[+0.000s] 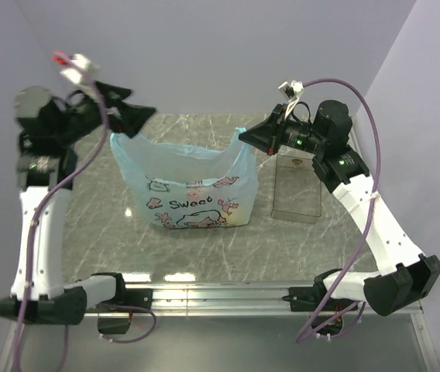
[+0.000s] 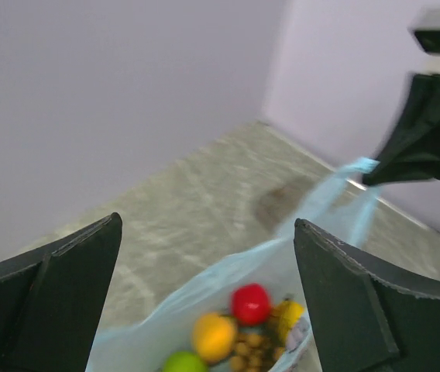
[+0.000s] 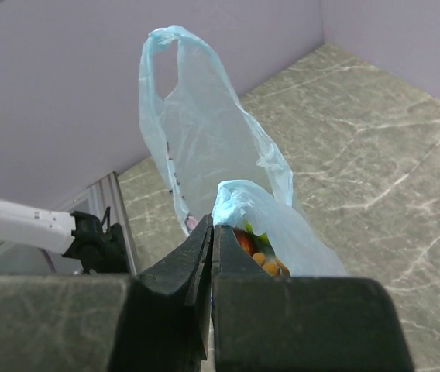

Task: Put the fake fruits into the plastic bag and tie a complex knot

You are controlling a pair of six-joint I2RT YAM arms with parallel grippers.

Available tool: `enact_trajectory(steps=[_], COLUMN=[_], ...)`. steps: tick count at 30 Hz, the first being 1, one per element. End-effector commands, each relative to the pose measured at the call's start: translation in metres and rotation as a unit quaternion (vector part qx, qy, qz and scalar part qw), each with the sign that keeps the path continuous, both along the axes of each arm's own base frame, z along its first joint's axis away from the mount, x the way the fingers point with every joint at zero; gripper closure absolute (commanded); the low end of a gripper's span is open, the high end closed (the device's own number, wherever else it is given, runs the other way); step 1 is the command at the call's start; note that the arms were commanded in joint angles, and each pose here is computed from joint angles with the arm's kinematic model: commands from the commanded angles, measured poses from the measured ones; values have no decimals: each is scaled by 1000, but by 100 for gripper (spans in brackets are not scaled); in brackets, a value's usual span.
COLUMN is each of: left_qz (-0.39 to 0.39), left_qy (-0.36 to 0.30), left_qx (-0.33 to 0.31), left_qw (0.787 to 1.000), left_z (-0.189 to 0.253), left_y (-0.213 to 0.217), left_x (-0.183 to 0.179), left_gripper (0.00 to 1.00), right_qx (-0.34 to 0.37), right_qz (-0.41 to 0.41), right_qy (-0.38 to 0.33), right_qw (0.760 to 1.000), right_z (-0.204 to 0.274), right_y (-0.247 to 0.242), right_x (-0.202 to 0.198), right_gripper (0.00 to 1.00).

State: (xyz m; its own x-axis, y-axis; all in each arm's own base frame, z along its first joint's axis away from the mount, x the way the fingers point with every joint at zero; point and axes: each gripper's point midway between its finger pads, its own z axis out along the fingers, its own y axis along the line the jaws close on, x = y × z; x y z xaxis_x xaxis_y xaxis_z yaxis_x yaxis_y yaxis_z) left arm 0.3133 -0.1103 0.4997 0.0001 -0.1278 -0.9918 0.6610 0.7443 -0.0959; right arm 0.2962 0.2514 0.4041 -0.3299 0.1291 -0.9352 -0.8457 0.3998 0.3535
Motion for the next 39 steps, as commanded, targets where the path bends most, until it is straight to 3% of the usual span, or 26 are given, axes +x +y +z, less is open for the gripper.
enact_trajectory(steps=[1, 9, 16, 20, 22, 27, 30, 31, 33, 34, 35, 36, 37, 39], left_qz=[-122, -231, -300, -325, -335, -307, -305, -306, -305, -308, -312, -316, -319, -323], left_qy=[16, -11, -6, -13, 15, -2, -8, -6, -4, -2, 0, 3, 13, 20], left_qx=[35, 87, 79, 73, 64, 53, 53, 51, 51, 51, 51, 51, 52, 52], left_qw=[992, 969, 951, 943, 940, 950, 951, 951, 951, 950, 949, 947, 946, 945], left_z=[-35, -87, -111, -120, -130, -132, -132, -131, -130, -132, -132, -133, -137, -140], left_y=[-70, -151, -209, -229, -240, -254, -258, -258, -257, -257, -256, -256, -256, -254], left_x=[2, 9, -7, -14, -18, -5, -5, -5, -6, -7, -8, -10, -12, -13], left_gripper=[1, 1, 1, 1, 1, 1, 27, 44, 61, 77, 83, 87, 96, 99], right_qx=[-3, -17, -20, -24, -24, -20, -23, -25, -31, -35, -39, -45, -49, -54], right_qz=[15, 16, 18, 22, 25, 39, 38, 36, 35, 32, 29, 24, 14, 1], right_qy=[-63, -78, -85, -91, -92, -98, -99, -98, -94, -97, -93, -90, -91, -100], right_qw=[998, 997, 996, 995, 995, 994, 994, 994, 995, 994, 995, 995, 995, 993], right_z=[13, 9, 8, 7, 7, 10, 10, 8, 4, 4, 0, -1, -2, -2], right_y=[1, 2, 3, 5, 7, 13, 12, 12, 10, 9, 7, 4, -3, -16], right_x=[-11, -9, -6, -5, -5, -9, -10, -9, -10, -11, -9, -12, -10, -12], right_gripper=[100, 100, 100, 100, 100, 100, 100, 100, 97, 75, 63, 39, 33, 21])
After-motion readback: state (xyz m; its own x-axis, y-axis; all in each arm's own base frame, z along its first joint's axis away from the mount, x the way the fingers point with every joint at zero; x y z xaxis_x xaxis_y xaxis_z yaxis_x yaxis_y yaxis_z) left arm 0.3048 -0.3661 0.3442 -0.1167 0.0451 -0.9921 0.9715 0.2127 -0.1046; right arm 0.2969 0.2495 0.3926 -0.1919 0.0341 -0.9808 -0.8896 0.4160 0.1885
